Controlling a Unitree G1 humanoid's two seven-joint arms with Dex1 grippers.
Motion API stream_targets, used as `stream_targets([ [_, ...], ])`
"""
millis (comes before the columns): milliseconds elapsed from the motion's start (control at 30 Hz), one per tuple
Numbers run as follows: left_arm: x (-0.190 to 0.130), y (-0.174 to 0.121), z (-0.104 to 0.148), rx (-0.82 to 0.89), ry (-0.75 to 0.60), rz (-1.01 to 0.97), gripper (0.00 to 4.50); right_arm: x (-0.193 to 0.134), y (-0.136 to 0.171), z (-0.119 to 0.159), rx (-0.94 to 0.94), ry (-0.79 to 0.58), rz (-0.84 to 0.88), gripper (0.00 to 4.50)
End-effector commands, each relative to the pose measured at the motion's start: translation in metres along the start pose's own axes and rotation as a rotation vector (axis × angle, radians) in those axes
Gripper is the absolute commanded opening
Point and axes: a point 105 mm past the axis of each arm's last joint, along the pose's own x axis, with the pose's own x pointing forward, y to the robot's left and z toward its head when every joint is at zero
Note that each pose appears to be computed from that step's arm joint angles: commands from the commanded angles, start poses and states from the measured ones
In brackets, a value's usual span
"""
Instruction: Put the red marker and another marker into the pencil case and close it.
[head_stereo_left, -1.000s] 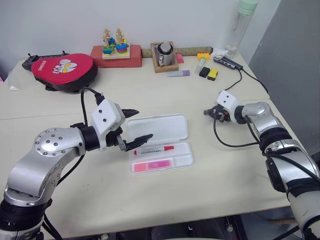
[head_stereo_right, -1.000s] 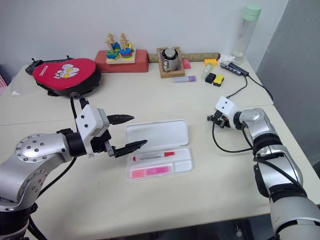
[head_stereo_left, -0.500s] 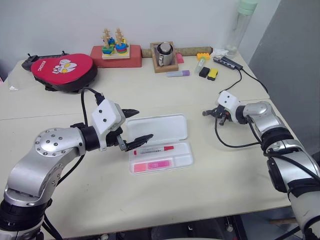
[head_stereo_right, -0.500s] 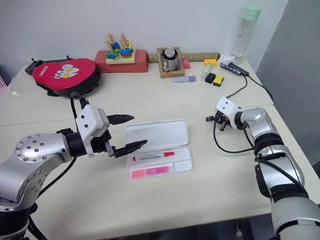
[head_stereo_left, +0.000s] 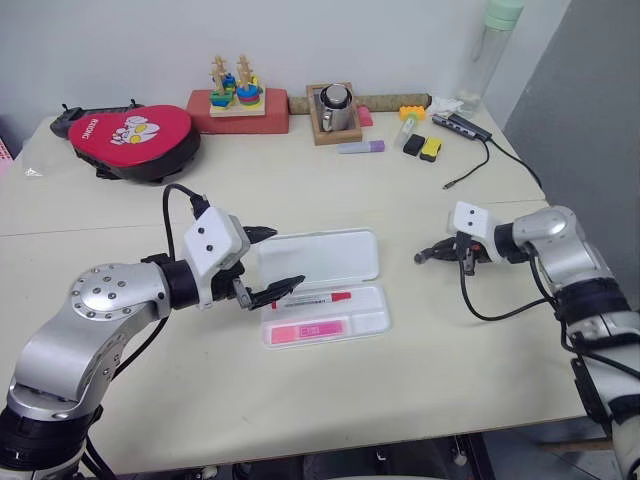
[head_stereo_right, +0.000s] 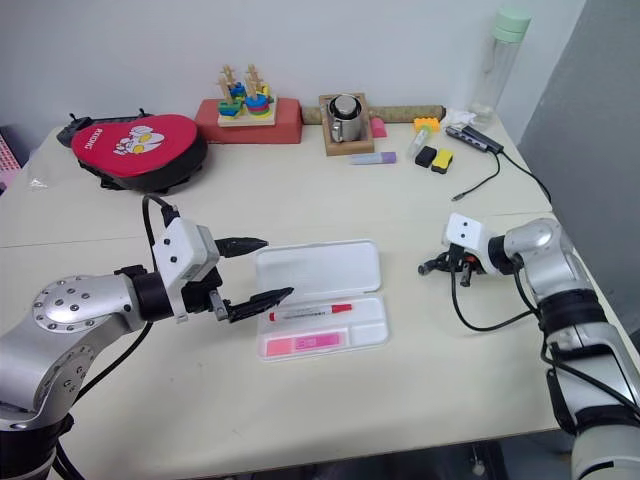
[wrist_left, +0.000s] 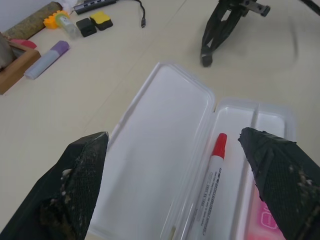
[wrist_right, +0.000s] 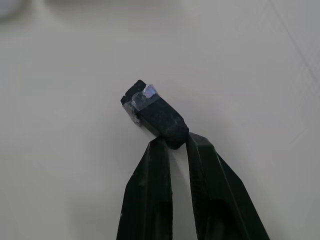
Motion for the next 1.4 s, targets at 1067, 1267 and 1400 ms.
stream_targets([
  [1067,0.004,0.009,0.001,0.052,0.001,-0.049,4.5,0.019,0.104,0.077,0.075,-0.159,0.103,0.17],
  [1267,0.005,0.01,0.001,0.058,0.006,-0.057,4.5,0.022,0.109,0.077,0.076,-0.154,0.11,0.17],
  [1400,0.005,0.011,0.001,0.062,0.008,-0.058,4.5,0.022,0.112,0.079,0.073,-0.157,0.124,0.17],
])
